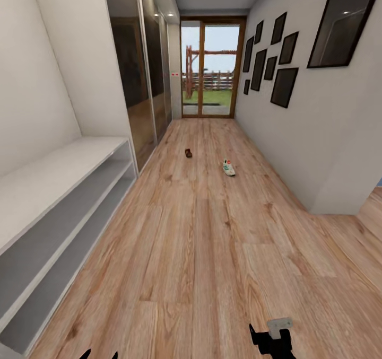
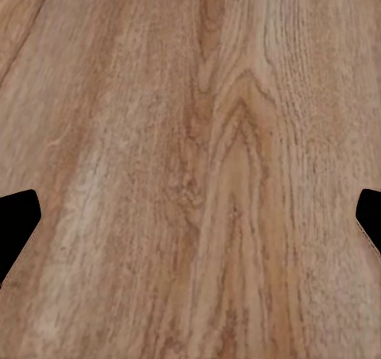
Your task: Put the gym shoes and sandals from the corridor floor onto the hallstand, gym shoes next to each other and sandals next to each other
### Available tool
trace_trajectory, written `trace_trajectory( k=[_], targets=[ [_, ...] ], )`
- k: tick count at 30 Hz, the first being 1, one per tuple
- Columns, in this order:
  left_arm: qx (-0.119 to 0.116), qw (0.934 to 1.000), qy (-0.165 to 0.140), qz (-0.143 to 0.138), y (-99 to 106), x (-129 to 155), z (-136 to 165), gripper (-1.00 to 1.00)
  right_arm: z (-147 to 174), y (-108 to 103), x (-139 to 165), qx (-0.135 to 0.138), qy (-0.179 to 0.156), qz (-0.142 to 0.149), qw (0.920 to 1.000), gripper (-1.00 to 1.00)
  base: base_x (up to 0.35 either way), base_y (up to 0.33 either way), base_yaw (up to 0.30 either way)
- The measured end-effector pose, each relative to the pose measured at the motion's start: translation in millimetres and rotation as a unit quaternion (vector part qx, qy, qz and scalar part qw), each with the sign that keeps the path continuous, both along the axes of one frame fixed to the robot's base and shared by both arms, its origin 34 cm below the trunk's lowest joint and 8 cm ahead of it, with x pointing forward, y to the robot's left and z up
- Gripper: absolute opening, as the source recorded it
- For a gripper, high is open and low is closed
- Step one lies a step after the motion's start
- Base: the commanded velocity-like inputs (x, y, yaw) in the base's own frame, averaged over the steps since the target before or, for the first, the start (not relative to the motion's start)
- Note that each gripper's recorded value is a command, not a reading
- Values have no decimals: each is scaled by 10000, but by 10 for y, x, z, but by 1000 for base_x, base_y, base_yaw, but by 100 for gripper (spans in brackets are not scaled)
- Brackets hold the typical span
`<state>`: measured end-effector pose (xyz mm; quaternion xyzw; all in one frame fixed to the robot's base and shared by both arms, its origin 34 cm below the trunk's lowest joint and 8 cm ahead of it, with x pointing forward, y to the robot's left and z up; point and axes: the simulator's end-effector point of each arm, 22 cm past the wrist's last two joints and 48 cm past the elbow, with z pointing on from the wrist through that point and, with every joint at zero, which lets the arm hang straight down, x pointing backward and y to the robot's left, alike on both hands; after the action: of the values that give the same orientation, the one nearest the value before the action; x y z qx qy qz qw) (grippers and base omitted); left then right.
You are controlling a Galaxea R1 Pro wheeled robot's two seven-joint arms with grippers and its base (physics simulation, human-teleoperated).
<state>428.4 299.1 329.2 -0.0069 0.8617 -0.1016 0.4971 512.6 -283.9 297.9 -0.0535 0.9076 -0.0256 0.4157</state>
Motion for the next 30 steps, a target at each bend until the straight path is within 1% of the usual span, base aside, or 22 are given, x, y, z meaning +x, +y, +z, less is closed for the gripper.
trace_trajectory(
  k=[30],
  targets=[
    [5, 10000, -1, -1, 5, 1, 1, 100, 2, -23, 0, -18, -5, -32, 10000, 100, 338, 0, 0]
  ],
)
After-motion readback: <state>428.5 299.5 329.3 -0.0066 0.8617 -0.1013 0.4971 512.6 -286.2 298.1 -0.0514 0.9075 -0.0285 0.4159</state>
